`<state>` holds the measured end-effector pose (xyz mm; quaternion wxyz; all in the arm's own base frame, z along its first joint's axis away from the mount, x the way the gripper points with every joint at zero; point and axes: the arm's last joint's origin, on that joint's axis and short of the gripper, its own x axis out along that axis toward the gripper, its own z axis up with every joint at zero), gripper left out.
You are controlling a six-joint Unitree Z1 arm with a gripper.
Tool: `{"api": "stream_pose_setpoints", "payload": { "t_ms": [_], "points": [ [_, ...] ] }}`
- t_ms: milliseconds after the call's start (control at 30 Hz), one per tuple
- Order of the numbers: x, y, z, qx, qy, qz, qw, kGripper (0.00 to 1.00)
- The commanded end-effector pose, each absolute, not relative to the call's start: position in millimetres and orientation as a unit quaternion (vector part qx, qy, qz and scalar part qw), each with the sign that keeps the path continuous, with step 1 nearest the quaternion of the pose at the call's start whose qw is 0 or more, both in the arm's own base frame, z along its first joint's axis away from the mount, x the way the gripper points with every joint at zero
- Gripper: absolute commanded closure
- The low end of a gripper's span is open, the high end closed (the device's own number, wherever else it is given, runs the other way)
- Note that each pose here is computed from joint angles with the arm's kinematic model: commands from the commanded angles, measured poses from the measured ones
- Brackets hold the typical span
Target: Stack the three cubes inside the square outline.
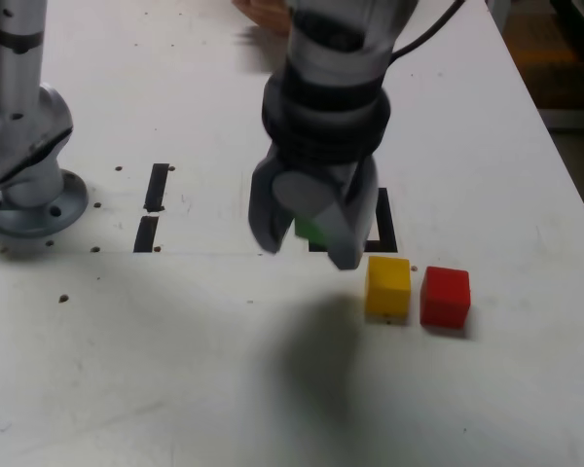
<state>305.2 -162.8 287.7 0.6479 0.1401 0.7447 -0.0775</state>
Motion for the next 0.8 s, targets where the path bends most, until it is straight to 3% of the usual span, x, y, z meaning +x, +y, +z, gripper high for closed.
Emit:
{"api": "stream_pose_setpoints", "payload": {
  "t_ms": [0,333,533,767],
  "points": [
    [300.7,-162.9,280.8,0.127,0.745,-0.082,0.65,0.88],
    [289.3,-165.0,226.1,0.061,0.748,-0.124,0.649,0.86],
    [283.8,-163.9,209.4,0.048,0.746,-0.138,0.65,0.66],
    [284.9,-162.7,206.1,0.063,0.732,-0.14,0.664,0.43]
  ]
}}
